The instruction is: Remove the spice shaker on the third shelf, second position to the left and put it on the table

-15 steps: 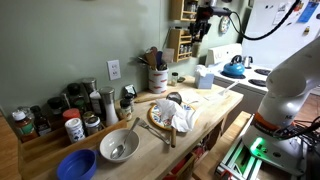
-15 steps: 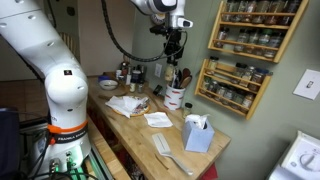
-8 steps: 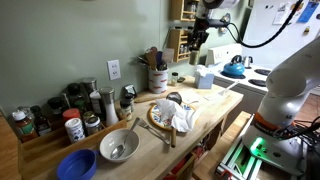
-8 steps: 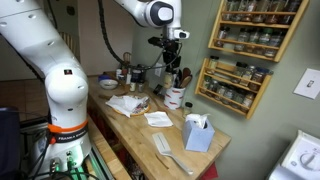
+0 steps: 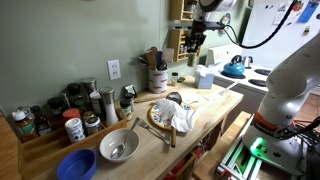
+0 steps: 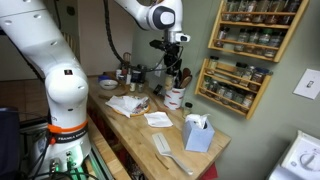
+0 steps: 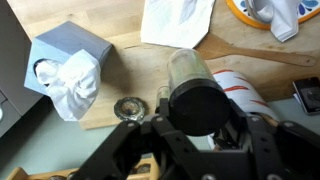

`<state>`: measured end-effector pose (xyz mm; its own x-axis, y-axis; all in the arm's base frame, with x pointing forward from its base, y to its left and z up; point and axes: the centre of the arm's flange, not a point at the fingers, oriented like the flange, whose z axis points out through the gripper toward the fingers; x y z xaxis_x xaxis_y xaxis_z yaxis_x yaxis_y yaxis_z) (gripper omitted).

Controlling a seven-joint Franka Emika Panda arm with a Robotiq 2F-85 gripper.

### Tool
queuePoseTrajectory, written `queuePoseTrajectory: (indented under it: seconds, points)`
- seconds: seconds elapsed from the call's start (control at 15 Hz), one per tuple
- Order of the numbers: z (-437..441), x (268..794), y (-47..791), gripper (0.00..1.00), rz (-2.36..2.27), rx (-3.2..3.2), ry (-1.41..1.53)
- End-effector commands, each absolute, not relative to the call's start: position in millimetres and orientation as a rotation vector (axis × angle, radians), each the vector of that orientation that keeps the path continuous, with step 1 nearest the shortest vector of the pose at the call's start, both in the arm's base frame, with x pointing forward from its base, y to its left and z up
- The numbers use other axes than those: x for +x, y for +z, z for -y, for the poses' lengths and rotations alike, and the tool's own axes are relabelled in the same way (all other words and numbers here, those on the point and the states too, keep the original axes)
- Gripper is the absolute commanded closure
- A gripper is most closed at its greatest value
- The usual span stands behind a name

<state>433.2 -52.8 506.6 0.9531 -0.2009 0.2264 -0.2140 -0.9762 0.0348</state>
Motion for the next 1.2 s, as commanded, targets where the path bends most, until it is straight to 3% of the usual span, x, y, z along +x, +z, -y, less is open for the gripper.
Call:
queuePoseTrajectory:
  seconds: [0.0, 1.13]
  points:
    - [47.1, 469.8, 469.5, 0.69, 0.249, 3.064, 0.324]
    - [70.1, 495.5, 324.6, 0.69, 0.359, 3.08, 0.285]
